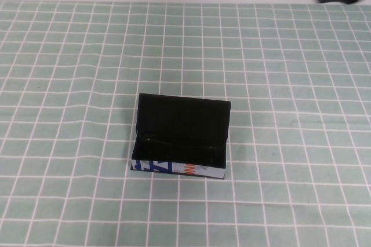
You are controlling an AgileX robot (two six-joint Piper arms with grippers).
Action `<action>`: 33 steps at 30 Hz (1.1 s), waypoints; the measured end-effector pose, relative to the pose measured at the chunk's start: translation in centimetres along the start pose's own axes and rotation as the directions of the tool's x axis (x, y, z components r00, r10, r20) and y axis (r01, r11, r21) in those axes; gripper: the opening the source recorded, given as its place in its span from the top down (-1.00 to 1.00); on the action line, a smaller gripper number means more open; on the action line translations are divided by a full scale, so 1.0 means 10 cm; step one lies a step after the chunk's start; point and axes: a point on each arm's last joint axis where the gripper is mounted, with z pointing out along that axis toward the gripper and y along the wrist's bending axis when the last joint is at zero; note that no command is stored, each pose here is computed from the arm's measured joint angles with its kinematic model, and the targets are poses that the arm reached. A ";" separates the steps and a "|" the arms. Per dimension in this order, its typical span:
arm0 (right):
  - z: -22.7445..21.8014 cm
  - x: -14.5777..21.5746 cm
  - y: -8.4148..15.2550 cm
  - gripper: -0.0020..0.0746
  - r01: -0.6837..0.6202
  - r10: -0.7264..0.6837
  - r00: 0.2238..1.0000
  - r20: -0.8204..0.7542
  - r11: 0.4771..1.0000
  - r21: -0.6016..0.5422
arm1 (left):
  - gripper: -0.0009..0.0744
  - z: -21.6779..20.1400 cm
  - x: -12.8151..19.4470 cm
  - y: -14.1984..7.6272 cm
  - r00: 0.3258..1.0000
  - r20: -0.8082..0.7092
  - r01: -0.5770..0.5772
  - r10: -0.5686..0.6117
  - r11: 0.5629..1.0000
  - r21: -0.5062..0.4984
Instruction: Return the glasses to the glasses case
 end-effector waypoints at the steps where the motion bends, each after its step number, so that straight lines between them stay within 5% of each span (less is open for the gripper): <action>1: -0.08 0.05 -0.03 0.98 -0.019 0.019 1.000 0.018 1.000 0.012 | 0.99 0.00 0.00 0.00 1.000 0.000 0.000 0.000 1.000 0.000; 8: -0.74 0.62 0.02 0.98 -0.148 0.114 0.959 0.261 0.983 0.113 | 0.99 0.00 0.00 0.00 1.000 0.000 0.000 0.000 1.000 0.000; 16: -1.37 1.41 0.32 0.98 -0.191 0.049 0.805 0.591 0.965 0.180 | 0.99 0.00 0.00 0.00 1.000 0.000 0.000 0.000 1.000 0.000; 24: -1.36 1.98 0.47 0.98 -0.201 0.072 0.806 0.588 0.967 0.157 | 0.99 0.00 0.00 0.00 1.000 0.000 0.000 0.000 1.000 0.000; 33: -1.36 2.13 0.61 0.98 -0.261 0.220 0.812 0.541 0.965 -0.002 | 0.99 0.00 0.00 0.00 1.000 0.000 0.000 0.000 1.000 0.000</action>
